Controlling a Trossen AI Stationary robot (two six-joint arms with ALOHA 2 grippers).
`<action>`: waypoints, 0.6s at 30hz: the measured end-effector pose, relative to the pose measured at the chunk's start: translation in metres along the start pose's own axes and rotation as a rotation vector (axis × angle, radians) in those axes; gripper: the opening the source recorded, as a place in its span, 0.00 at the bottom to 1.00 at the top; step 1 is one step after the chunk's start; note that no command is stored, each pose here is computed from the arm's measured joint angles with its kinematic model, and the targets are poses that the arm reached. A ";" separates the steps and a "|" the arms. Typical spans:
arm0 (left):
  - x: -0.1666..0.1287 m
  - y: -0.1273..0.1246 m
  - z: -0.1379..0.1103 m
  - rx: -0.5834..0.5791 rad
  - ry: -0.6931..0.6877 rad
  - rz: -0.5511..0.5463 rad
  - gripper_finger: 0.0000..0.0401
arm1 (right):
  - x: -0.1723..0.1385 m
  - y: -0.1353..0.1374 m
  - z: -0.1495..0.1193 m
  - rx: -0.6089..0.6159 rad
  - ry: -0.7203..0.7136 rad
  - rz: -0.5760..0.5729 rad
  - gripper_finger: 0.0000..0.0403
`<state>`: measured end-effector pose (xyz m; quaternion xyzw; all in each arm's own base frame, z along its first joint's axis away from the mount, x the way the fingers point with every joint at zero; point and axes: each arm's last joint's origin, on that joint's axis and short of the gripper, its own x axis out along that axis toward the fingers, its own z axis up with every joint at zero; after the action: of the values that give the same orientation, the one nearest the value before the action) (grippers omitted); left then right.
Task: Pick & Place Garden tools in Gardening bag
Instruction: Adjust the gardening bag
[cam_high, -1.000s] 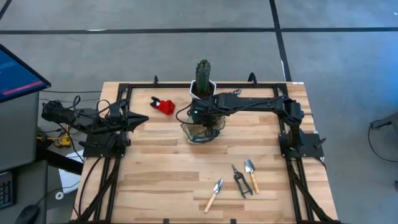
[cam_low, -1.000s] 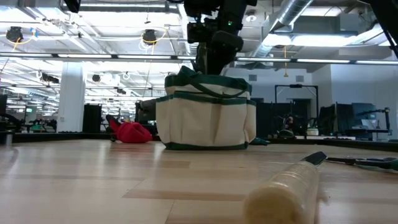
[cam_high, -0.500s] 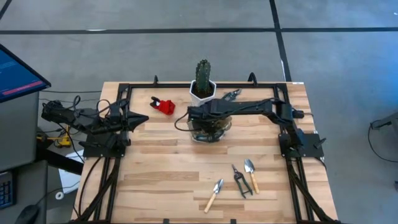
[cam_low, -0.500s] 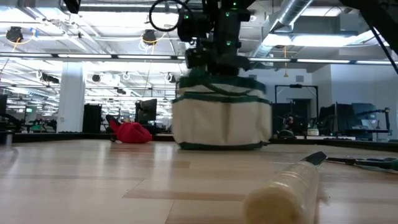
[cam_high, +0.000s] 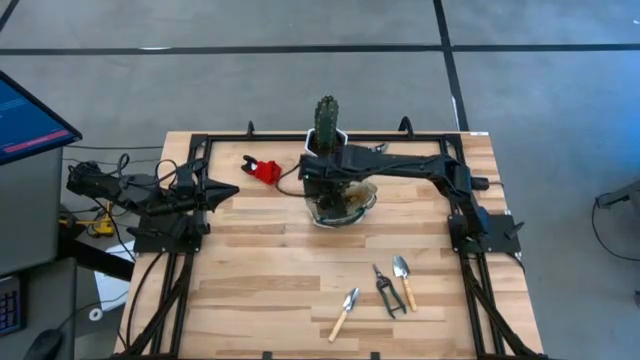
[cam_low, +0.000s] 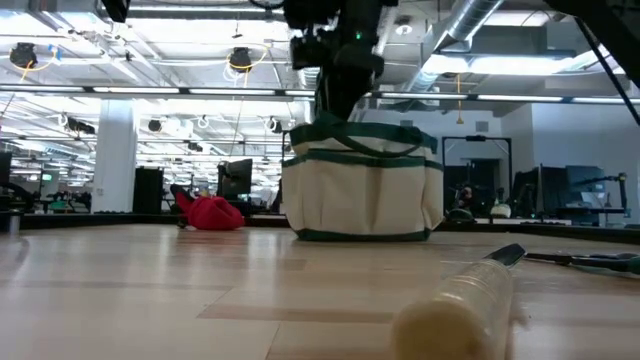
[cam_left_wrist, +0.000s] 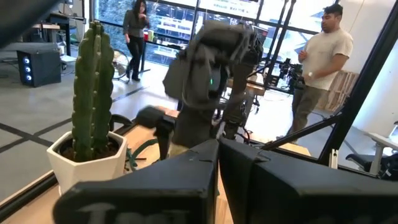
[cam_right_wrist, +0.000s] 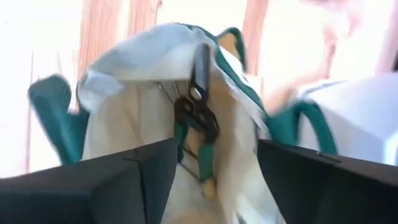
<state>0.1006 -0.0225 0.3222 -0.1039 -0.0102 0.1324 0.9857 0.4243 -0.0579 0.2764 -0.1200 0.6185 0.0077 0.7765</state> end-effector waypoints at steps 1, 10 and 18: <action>0.000 0.000 0.000 0.000 0.000 0.000 0.01 | -0.007 -0.001 0.000 0.002 0.005 0.001 0.54; 0.003 -0.002 -0.002 0.009 0.016 0.003 0.01 | -0.068 -0.012 -0.011 0.174 0.032 0.028 0.35; 0.023 -0.016 -0.017 0.021 0.118 -0.019 0.01 | -0.090 -0.005 -0.018 0.253 -0.001 0.037 0.03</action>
<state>0.1279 -0.0348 0.3089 -0.1012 0.0483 0.1169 0.9868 0.3871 -0.0544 0.3605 -0.0095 0.6162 -0.0559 0.7856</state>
